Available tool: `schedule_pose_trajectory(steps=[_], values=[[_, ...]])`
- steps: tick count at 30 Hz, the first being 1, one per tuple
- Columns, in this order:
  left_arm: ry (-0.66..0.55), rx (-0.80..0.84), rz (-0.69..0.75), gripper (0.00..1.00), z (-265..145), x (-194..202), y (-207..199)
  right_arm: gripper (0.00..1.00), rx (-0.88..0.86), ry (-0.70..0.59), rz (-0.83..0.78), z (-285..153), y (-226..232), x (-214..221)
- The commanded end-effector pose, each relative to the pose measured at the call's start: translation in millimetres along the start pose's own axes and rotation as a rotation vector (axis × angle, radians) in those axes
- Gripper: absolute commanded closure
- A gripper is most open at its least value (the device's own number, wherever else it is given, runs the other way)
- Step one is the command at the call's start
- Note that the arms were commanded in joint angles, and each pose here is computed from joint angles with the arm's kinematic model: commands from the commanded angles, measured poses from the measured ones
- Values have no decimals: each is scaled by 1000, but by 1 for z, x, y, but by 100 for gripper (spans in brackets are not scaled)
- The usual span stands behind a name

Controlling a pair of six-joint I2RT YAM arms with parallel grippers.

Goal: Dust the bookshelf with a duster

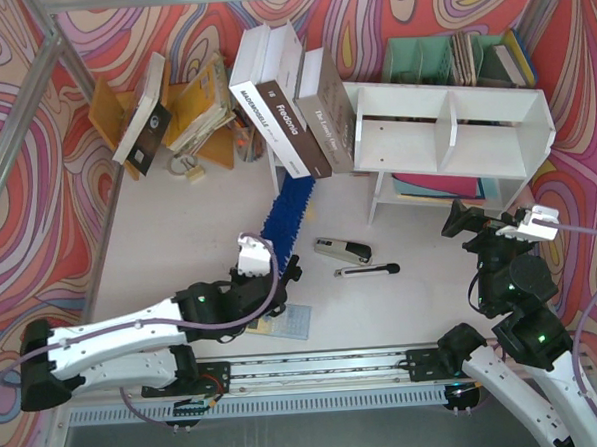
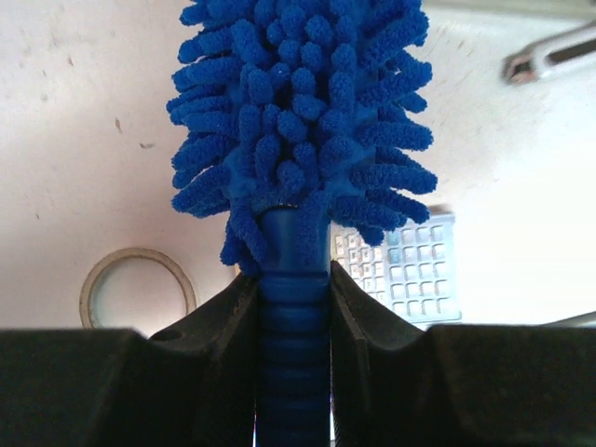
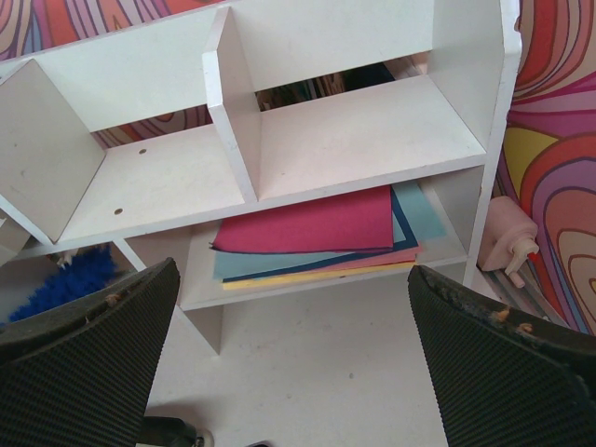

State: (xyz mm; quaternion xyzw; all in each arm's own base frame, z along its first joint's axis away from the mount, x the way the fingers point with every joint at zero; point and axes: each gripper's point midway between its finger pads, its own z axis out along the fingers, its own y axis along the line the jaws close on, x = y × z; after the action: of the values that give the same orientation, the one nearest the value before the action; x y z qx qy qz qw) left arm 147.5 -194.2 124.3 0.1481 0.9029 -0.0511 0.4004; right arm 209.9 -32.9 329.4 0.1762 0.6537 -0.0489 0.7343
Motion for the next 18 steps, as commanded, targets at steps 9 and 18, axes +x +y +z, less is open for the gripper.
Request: schedule_pose_trajectory(steps=[9, 18], values=[[-213, 20, -69, 100, -40, -68, 17, 1, 1, -3, -1, 1, 0, 0], [-62, 6, -68, 100, -1, -17, -3, 1, 0, 0, 1, 0, 0, 0]])
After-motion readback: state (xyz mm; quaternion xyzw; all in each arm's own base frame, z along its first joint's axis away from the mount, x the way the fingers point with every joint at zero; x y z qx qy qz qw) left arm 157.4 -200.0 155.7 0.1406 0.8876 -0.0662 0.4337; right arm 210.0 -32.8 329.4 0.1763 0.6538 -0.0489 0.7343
